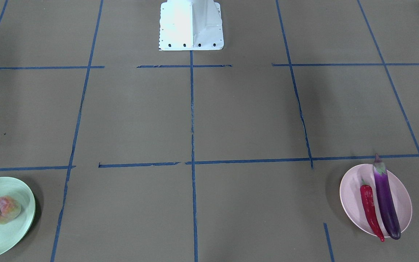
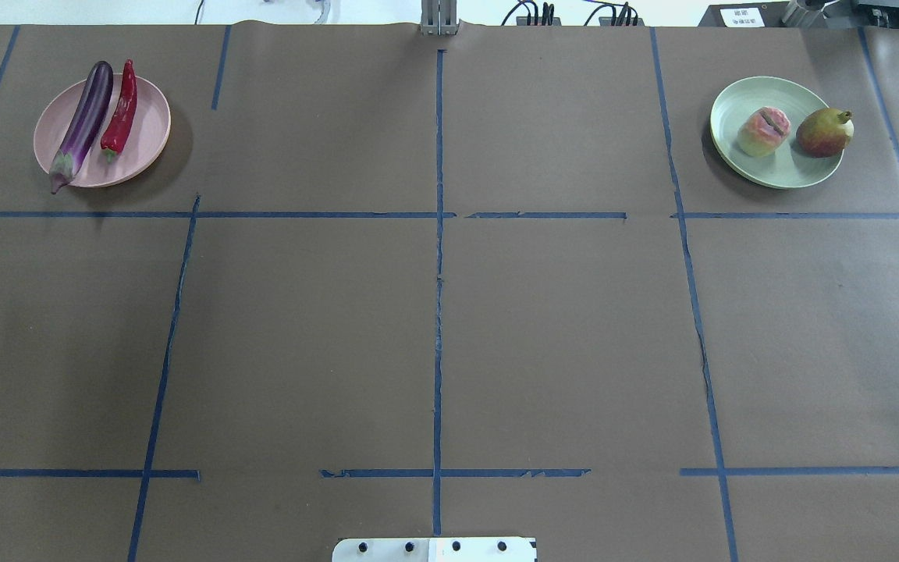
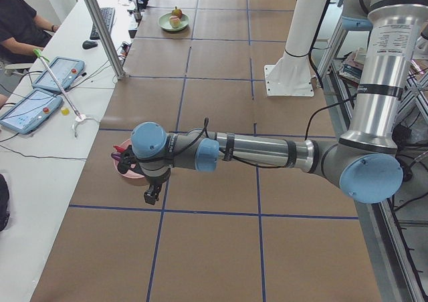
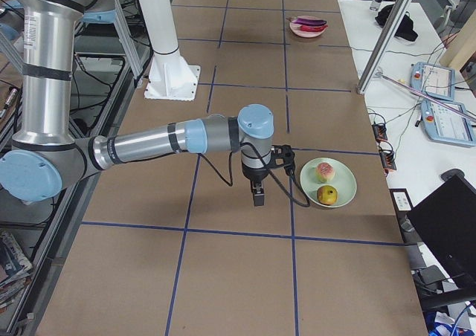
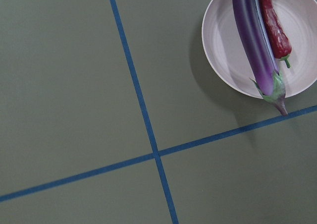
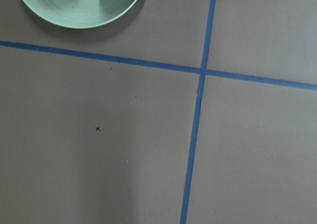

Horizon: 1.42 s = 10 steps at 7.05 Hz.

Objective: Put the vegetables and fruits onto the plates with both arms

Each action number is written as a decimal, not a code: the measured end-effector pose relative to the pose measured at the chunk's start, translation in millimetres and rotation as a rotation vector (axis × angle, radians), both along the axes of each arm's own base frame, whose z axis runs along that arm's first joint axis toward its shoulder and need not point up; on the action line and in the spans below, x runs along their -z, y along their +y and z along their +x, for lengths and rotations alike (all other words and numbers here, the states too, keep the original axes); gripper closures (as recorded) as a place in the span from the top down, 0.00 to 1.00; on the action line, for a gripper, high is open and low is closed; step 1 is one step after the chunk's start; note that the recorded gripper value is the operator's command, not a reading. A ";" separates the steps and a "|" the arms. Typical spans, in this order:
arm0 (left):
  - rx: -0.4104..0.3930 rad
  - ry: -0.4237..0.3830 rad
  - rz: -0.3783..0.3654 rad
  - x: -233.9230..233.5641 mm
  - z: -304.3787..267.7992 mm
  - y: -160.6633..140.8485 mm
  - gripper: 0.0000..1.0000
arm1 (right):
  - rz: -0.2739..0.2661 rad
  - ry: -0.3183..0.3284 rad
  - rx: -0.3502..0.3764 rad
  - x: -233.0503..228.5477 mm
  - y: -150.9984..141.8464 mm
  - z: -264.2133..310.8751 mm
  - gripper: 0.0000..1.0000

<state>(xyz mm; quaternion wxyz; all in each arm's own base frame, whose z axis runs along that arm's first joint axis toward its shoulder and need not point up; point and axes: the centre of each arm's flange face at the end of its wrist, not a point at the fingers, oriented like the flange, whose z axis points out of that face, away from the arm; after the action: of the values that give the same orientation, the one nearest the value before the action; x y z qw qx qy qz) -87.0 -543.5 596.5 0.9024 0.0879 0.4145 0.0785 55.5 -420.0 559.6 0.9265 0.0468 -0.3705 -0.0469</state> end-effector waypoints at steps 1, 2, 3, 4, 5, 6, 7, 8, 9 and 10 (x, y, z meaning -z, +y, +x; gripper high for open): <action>0.001 0.002 -0.046 5.3 -1.6 2.5 1.00 | -0.016 -0.038 -0.006 -6.6 10.6 3.4 1.00; 0.000 -0.002 -0.093 11.7 -1.5 6.3 1.00 | -0.027 -0.050 -0.010 -10.7 15.3 4.8 1.00; -0.003 -0.028 -0.138 18.9 -1.8 13.2 1.00 | -0.035 -0.035 -0.015 -14.8 17.0 6.5 1.00; -0.009 -0.071 -0.172 17.1 -2.7 25.5 1.00 | -0.040 -0.009 -0.019 -17.8 17.7 8.5 1.00; -0.015 -0.097 -0.193 6.7 -3.0 41.0 1.00 | -0.042 0.004 -0.022 -18.9 18.2 9.7 1.00; -0.020 -0.104 -0.187 0.6 -2.5 54.2 1.00 | -0.046 0.010 -0.022 -20.6 18.2 9.8 1.00; -0.022 -0.106 -0.169 -3.6 -1.9 64.7 1.00 | -0.047 0.010 -0.022 -20.9 18.0 9.4 1.00; -0.021 -0.108 -0.145 -7.3 -1.5 71.5 1.00 | -0.046 0.008 -0.020 -20.8 17.9 9.0 1.00; -0.020 -0.109 -0.121 -10.1 -1.2 76.3 1.00 | -0.045 0.000 -0.018 -20.2 17.8 8.3 1.00; -0.018 -0.110 -0.105 -12.2 -1.0 79.0 1.00 | -0.043 -0.010 -0.015 -19.2 17.8 7.5 1.00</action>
<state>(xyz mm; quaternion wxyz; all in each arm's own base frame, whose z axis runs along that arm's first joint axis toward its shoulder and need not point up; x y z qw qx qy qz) -88.0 -464.5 608.7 0.9265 0.0319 0.3685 0.0696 63.0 -402.2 578.8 0.9257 0.0301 -0.3756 -0.0316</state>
